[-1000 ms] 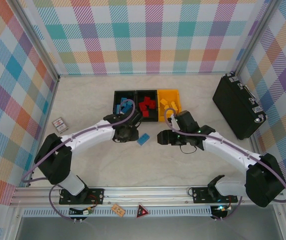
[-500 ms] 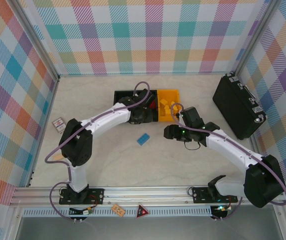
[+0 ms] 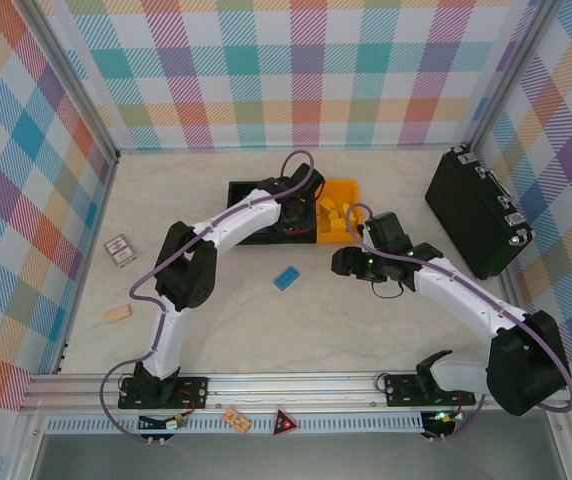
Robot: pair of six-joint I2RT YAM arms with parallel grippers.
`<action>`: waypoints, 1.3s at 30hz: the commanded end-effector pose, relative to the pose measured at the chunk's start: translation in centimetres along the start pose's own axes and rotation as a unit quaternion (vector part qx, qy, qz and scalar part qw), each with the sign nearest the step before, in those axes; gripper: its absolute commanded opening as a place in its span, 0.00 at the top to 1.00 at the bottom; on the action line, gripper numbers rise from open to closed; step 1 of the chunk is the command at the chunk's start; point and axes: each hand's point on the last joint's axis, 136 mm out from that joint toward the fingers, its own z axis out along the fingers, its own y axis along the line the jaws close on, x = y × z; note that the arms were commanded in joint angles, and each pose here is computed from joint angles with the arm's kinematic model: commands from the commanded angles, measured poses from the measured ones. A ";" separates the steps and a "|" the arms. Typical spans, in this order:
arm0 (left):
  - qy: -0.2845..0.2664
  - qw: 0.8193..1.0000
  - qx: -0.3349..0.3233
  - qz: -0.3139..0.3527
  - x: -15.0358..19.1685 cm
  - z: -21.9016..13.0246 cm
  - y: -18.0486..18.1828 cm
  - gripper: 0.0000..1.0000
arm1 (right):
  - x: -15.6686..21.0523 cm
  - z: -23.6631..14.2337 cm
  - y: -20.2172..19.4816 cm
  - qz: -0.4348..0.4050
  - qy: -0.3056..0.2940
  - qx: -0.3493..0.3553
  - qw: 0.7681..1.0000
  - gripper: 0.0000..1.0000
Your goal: Sort the legos into containers by color
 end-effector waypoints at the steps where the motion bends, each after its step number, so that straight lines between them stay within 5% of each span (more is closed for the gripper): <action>1: 0.000 1.000 -0.012 0.004 -0.9 0.1 0.5 0.73 | -0.6 -0.8 0.3 0.003 -0.009 -0.004 1.000 0.36; 4: -0.001 1.000 -0.019 0.001 -1.1 0.2 0.6 0.57 | -0.7 -0.8 0.3 0.005 -0.008 -0.006 1.000 0.36; 8: -0.009 1.000 -0.005 -0.003 -1.4 -0.6 0.2 0.49 | -0.7 -0.8 0.3 0.007 -0.008 -0.008 1.000 0.36; 24: -0.020 0.998 0.064 0.022 2.0 -6.8 -0.2 0.48 | 0.3 -1.3 0.7 0.008 0.001 -0.025 1.000 0.35; 39: 0.017 0.991 0.104 0.088 8.8 -7.7 1.5 0.47 | 2.2 -2.8 1.8 -0.009 0.012 -0.073 0.997 0.30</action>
